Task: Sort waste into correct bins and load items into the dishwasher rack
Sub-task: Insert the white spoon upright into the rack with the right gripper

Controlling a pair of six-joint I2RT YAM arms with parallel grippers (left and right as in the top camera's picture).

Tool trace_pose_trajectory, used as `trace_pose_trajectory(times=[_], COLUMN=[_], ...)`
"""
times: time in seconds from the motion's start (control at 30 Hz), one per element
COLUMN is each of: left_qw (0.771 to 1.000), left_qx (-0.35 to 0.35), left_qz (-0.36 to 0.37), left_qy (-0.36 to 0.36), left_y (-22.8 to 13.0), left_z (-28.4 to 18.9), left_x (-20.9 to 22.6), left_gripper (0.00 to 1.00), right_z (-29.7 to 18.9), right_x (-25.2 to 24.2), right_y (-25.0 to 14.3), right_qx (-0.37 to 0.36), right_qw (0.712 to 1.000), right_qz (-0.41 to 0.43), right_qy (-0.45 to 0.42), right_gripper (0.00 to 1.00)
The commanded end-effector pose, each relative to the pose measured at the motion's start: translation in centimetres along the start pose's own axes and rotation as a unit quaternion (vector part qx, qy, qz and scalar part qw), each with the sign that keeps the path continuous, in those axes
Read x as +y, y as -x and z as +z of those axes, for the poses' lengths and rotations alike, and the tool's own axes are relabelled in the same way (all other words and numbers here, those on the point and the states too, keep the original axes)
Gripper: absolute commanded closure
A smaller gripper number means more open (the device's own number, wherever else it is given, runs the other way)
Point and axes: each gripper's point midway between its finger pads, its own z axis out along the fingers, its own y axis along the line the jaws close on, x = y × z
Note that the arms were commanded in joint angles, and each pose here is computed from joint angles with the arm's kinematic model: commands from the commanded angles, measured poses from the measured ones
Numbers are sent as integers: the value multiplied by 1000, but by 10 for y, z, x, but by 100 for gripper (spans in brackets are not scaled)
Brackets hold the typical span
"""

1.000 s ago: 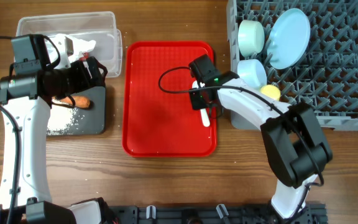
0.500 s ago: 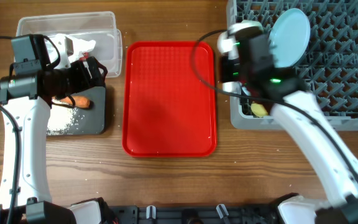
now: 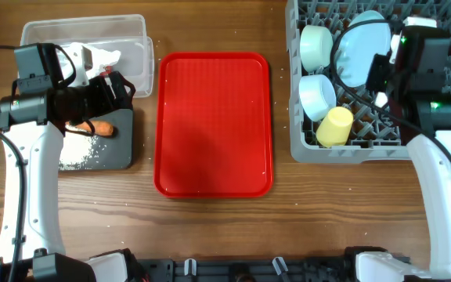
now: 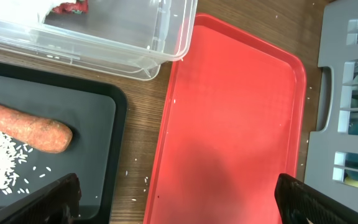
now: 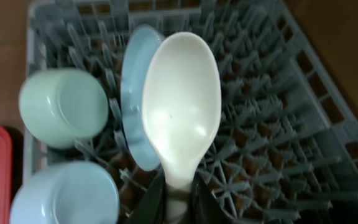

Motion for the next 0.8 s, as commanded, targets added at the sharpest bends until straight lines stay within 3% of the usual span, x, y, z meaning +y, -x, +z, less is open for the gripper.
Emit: trace_pose_trajectory(times=[0.0, 0.37, 0.5, 0.77], left_qw=[1000, 1000, 1000, 1000], left_qx=[-12, -12, -12, -12], left_qz=[1, 1, 1, 1], left_qy=[3, 3, 3, 3], left_y=[7, 7, 7, 7], left_z=[-5, -5, -5, -5], left_x=[0, 0, 0, 0], left_gripper=[0, 0, 0, 0], right_z=[15, 41, 49, 81], right_x=[-6, -40, -39, -39], right_y=[-13, -23, -28, -51], right_qx=[36, 64, 75, 119], right_qw=[999, 997, 996, 991], right_qz=[-6, 35, 20, -10], right_qy=[-15, -2, 47, 53], right_gripper=[96, 96, 95, 95])
